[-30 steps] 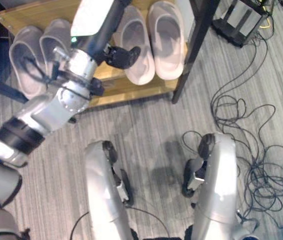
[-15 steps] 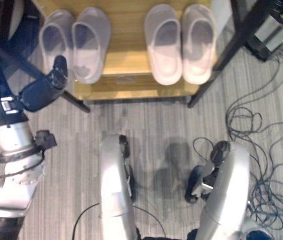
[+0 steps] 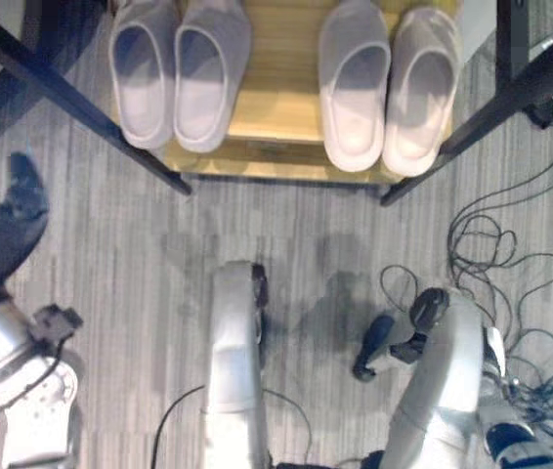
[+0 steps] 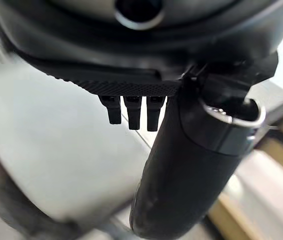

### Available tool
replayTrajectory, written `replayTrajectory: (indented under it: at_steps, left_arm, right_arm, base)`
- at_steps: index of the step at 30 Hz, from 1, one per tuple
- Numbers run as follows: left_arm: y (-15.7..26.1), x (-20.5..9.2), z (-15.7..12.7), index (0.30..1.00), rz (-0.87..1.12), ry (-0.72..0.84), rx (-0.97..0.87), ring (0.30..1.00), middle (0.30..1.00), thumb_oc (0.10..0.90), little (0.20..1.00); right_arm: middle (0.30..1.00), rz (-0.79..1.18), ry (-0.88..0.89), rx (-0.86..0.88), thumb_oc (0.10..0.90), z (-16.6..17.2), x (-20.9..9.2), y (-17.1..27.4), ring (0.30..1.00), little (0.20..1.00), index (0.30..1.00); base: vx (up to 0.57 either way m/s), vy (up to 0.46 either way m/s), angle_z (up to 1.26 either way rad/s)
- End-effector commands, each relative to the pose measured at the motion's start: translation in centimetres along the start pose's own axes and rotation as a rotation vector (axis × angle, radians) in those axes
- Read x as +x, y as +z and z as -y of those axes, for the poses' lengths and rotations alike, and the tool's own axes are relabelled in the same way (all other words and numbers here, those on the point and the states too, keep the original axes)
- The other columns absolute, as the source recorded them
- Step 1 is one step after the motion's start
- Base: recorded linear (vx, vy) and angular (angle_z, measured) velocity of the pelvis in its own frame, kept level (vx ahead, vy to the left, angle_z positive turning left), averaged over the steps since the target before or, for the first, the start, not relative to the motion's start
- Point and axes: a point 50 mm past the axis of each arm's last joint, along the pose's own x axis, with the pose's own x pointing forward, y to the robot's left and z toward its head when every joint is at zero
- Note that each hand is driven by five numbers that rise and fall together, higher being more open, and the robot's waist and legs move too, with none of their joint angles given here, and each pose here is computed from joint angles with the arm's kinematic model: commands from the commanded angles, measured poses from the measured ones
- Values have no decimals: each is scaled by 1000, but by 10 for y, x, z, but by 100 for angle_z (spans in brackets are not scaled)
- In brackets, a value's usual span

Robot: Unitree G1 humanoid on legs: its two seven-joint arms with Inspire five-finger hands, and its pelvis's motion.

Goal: Arrange the slippers neatly on the shoe rack.

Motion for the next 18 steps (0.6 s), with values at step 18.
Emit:
replayTrajectory:
  at_steps: [18]
  left_arm:
    - [-158,-249,-62,900,-1213,-795,861,900,900,800,900]
  right_arm:
    - [900,-415,69,-151,800,-4,-75,-136,900,900,900]
  base:
    - [99,77,7]
